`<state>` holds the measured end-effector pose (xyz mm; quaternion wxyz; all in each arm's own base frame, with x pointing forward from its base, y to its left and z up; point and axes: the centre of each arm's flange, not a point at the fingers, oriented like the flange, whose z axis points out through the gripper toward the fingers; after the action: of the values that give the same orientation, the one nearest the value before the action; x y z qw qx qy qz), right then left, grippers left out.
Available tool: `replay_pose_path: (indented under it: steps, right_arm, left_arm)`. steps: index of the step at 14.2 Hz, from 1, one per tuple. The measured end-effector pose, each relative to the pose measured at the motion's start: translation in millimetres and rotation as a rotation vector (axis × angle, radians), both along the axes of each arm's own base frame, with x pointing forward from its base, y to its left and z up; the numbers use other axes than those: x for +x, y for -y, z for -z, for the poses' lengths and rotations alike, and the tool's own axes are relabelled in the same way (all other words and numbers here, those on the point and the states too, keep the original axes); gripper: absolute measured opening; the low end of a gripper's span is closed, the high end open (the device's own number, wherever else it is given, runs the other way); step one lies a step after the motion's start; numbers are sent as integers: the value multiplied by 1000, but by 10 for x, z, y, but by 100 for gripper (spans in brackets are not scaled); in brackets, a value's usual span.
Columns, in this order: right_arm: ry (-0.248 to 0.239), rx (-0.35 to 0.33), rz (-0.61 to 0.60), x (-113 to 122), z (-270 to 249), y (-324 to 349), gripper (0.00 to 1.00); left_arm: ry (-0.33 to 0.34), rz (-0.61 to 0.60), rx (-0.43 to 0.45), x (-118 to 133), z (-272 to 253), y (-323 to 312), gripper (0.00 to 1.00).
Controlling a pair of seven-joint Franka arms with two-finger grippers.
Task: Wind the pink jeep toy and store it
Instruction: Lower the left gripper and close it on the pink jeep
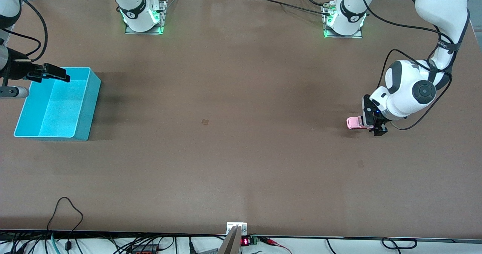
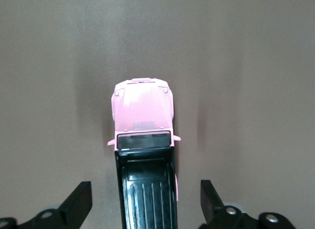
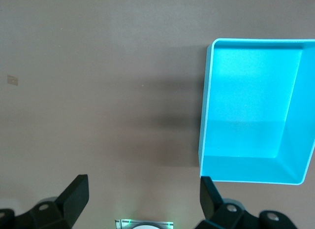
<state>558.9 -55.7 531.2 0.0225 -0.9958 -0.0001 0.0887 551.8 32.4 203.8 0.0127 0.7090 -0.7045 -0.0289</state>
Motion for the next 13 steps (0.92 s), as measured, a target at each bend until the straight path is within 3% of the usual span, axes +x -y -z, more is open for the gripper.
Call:
replay_pose_path:
  steps: [4, 7, 8, 10, 12, 13]
  right_arm:
    - [-2, 0, -2, -2, 2, -11, 100]
    - [-3, 0, -2, -2, 2, -11, 100]
    - [-3, 0, -2, -2, 2, -11, 100]
    - [-3, 0, -2, -2, 2, -14, 100]
    - [-3, 0, -9, 1, 2, -50, 100]
    - [-3, -2, -16, 4, 2, -81, 100]
  left_arm:
    - [8, 1, -1, -3, 41, 3, 91]
    - [7, 3, -2, -10, 58, 4, 79]
    - [7, 3, -2, -11, 62, 2, 70]
    - [7, 1, -2, -11, 70, -7, 66]
    - [8, 3, -2, -10, 69, -17, 52]
    - [8, 18, -3, -9, 68, -19, 52]
